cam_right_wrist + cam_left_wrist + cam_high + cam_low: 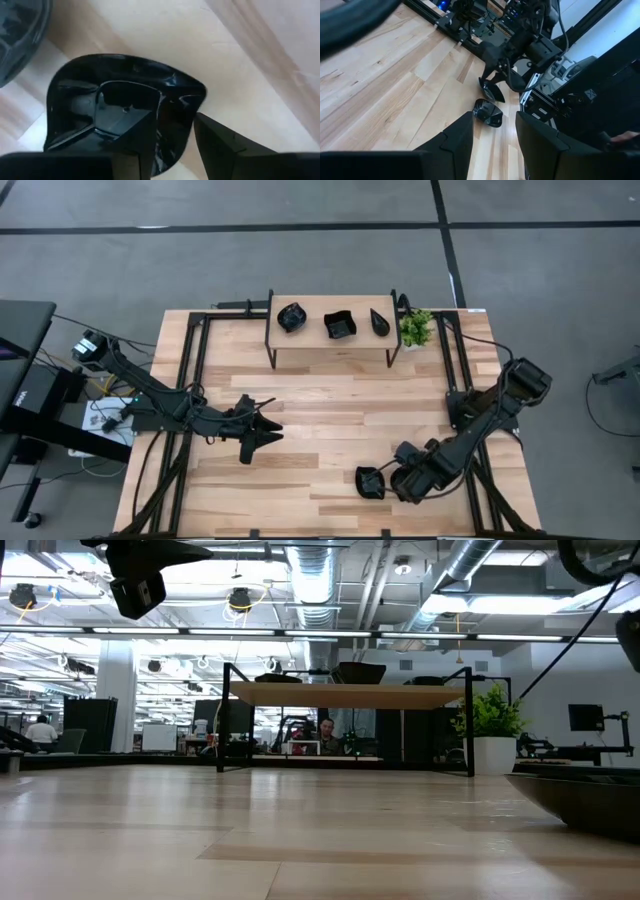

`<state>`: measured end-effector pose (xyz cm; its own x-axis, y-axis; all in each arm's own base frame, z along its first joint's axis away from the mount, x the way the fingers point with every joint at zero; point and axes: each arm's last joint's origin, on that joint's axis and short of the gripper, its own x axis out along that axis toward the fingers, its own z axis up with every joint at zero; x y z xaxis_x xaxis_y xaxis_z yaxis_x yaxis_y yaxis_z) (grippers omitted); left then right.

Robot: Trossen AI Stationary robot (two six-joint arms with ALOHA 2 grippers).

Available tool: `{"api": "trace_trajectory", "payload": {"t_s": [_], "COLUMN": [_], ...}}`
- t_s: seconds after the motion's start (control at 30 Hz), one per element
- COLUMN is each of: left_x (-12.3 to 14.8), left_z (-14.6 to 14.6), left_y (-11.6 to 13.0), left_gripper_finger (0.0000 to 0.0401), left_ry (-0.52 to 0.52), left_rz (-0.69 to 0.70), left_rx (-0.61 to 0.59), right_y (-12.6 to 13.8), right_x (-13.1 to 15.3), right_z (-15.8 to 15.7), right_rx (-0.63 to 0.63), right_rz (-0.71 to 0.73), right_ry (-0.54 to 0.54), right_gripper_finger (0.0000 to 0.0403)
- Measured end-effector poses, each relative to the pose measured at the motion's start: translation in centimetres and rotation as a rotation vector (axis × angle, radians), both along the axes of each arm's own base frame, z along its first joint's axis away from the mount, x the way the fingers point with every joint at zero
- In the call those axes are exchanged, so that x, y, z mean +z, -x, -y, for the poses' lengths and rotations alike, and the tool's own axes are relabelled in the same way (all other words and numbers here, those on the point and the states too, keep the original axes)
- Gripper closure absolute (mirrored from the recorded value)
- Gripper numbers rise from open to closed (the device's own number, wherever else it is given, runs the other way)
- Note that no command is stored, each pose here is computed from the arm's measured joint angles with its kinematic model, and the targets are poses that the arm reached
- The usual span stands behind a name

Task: Pick & Place Mini shaped plates
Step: Stack the black leaf shaped plate on top of the black leaf shaped plate on the shelf

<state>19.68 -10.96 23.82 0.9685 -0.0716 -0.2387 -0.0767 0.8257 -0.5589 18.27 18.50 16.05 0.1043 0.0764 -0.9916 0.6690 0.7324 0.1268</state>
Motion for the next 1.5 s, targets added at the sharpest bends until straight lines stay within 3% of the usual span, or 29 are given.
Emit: {"api": "trace_trajectory", "payload": {"t_s": [0.23, 0.87, 1.03, 1.17, 1.5], "left_x": [0.0, 0.0, 0.0, 0.0, 0.0], "left_z": [0.0, 0.0, 0.0, 0.0, 0.0], "left_y": [0.0, 0.0, 0.0, 0.0, 0.0], "left_gripper_finger": [0.0252, 0.0252, 0.0252, 0.0252, 0.0252], "left_ry": [0.0, -0.003, -0.003, -0.004, -0.004], "left_rz": [0.0, 0.0, 0.0, -0.001, -0.001], "left_rx": [0.0, 0.0, 0.0, 0.0, -0.001], "right_y": [0.5, 0.6, 0.7, 0.8, 1.0], "right_x": [-1.0, -1.0, -0.1, 1.1, 1.2], "right_z": [0.2, 0.1, 0.2, 0.5, 0.6], "right_rx": [-0.019, 0.015, 0.014, 0.007, 0.012], "right_rz": [-0.017, -0.059, -0.011, 0.056, 0.055], "right_ry": [-0.021, -0.07, -0.083, -0.084, -0.079], "right_gripper_finger": [0.0276, 0.0276, 0.0278, 0.0292, 0.0341]}}
